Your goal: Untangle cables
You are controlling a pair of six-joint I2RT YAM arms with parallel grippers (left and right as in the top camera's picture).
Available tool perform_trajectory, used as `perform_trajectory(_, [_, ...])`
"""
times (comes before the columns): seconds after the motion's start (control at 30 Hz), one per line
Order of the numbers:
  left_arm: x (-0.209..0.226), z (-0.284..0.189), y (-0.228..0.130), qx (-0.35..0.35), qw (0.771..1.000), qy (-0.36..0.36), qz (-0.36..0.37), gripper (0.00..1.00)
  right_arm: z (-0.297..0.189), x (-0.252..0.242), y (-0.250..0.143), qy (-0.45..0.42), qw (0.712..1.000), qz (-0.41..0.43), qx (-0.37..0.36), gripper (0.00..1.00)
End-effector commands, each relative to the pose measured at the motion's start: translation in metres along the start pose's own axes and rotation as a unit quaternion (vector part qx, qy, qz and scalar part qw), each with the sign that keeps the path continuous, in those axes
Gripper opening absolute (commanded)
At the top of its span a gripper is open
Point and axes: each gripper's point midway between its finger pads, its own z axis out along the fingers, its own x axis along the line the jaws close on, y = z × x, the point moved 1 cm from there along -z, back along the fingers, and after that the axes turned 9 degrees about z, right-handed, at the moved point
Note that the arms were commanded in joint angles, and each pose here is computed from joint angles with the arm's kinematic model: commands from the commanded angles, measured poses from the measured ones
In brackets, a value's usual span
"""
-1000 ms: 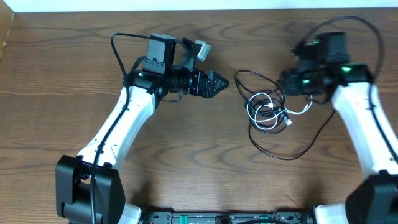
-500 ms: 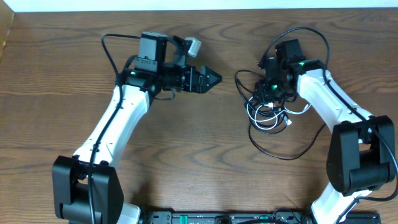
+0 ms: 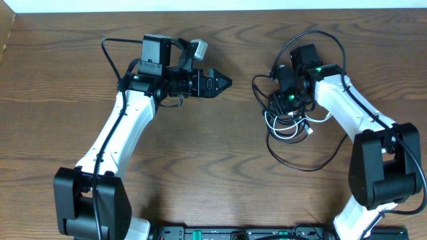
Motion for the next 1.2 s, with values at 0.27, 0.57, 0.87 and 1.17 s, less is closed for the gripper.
perform_trajectory(0.27, [-0.013,-0.003,-0.001,0.0,0.999,-0.038,0.003,0.94,0.007,0.004,-0.006,0.016,0.997,-0.081,0.012,0.5])
perform_trajectory(0.57, [-0.015,-0.004,-0.001,0.0,0.999,-0.044,0.003,0.94,0.029,0.003,-0.013,0.037,0.996,-0.078,0.035,0.45])
perform_trajectory(0.87, [-0.016,-0.004,-0.001,-0.001,0.999,-0.043,0.004,0.94,0.039,0.001,-0.018,0.04,0.996,-0.065,0.05,0.01])
perform_trajectory(1.17, [-0.02,-0.003,-0.006,0.009,0.998,-0.053,0.015,0.94,-0.006,0.018,0.015,0.048,0.998,-0.027,-0.021,0.01])
